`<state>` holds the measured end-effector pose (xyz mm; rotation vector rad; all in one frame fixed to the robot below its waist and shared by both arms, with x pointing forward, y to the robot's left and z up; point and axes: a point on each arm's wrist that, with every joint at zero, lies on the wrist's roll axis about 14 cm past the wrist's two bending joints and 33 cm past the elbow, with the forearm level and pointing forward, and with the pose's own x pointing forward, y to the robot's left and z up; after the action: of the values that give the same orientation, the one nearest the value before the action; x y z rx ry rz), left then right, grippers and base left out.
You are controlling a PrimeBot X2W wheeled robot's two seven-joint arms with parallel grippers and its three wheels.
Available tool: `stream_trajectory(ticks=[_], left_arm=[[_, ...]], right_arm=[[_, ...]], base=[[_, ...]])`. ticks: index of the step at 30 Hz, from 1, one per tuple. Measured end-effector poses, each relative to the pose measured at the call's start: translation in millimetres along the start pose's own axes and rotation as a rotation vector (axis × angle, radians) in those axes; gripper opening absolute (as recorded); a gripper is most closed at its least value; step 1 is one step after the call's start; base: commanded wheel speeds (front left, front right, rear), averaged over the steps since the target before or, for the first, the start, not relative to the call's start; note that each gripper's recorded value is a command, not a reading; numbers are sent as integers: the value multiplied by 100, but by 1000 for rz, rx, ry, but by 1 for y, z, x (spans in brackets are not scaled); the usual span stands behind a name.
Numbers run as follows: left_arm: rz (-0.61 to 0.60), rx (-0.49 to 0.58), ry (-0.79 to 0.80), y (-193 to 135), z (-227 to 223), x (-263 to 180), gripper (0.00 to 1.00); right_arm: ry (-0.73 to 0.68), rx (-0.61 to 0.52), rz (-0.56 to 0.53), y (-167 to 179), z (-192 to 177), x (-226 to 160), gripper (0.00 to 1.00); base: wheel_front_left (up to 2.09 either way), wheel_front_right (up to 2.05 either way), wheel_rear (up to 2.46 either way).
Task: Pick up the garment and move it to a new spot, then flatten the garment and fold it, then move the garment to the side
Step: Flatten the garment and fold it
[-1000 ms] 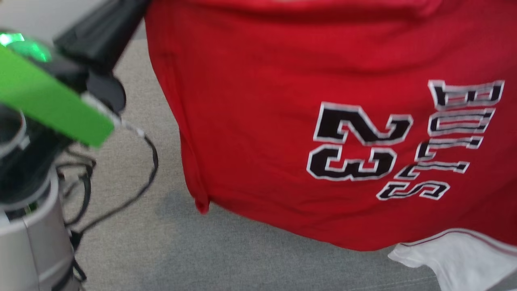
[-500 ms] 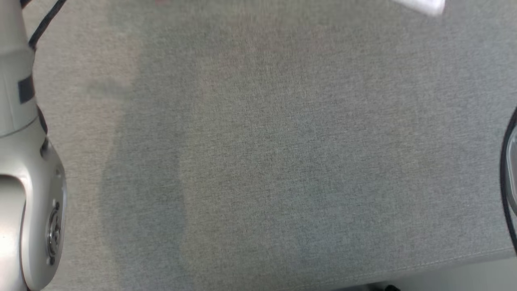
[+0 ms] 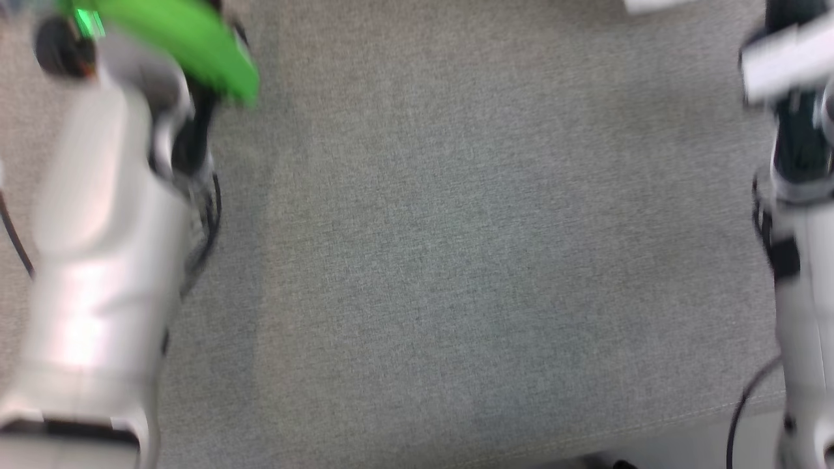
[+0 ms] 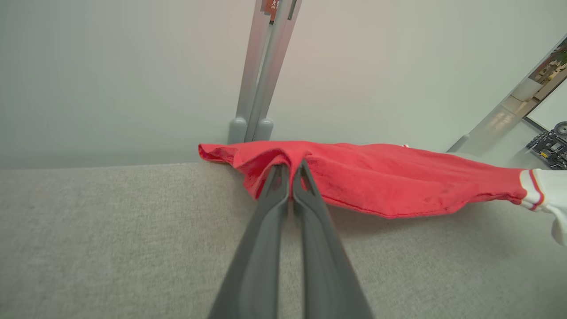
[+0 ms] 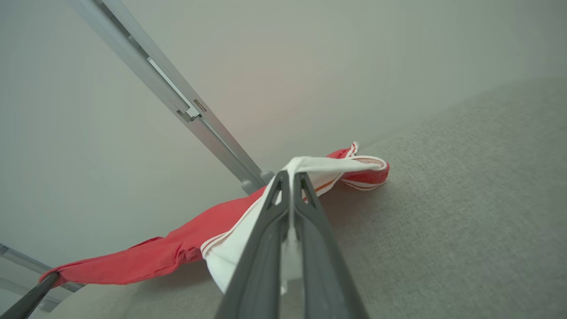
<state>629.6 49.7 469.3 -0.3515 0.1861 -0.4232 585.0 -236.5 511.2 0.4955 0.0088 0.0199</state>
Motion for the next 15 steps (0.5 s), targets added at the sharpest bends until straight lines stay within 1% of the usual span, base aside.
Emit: stream_trajectory(ticks=[1, 2, 5, 7, 9, 10, 12, 13, 15], left_arm=[[5, -15, 9, 1, -12, -14, 0], [9, -30, 31, 1, -26, -29, 0], [48, -71, 86, 7, -61, -79, 0], [70, -103, 109, 5, -76, -110, 0], [84, -141, 126, -4, -89, -140, 0], [79, -138, 136, -10, -93, -152, 0], [106, -108, 148, -15, -99, -180, 0], [117, -115, 151, -18, -101, -191, 0], [141, -161, 163, -31, -108, -217, 0]], right_arm=[[14, 20, -28, -12, -8, -17, 0], [37, 17, -54, -23, -16, -36, 0], [88, 29, -102, -39, -35, -83, 0], [112, 26, -122, -44, -41, -111, 0], [139, 19, -145, -50, -48, -142, 0], [149, 18, -154, -51, -51, -155, 0], [183, 7, -170, -54, -58, -185, 0], [194, 5, -175, -54, -60, -196, 0], [210, 9, -193, -55, -62, -222, 0]], base=[[0, 0, 0], [0, 0, 0], [0, 0, 0], [0, 0, 0], [0, 0, 0], [0, 0, 0], [0, 0, 0], [0, 0, 0], [0, 0, 0]])
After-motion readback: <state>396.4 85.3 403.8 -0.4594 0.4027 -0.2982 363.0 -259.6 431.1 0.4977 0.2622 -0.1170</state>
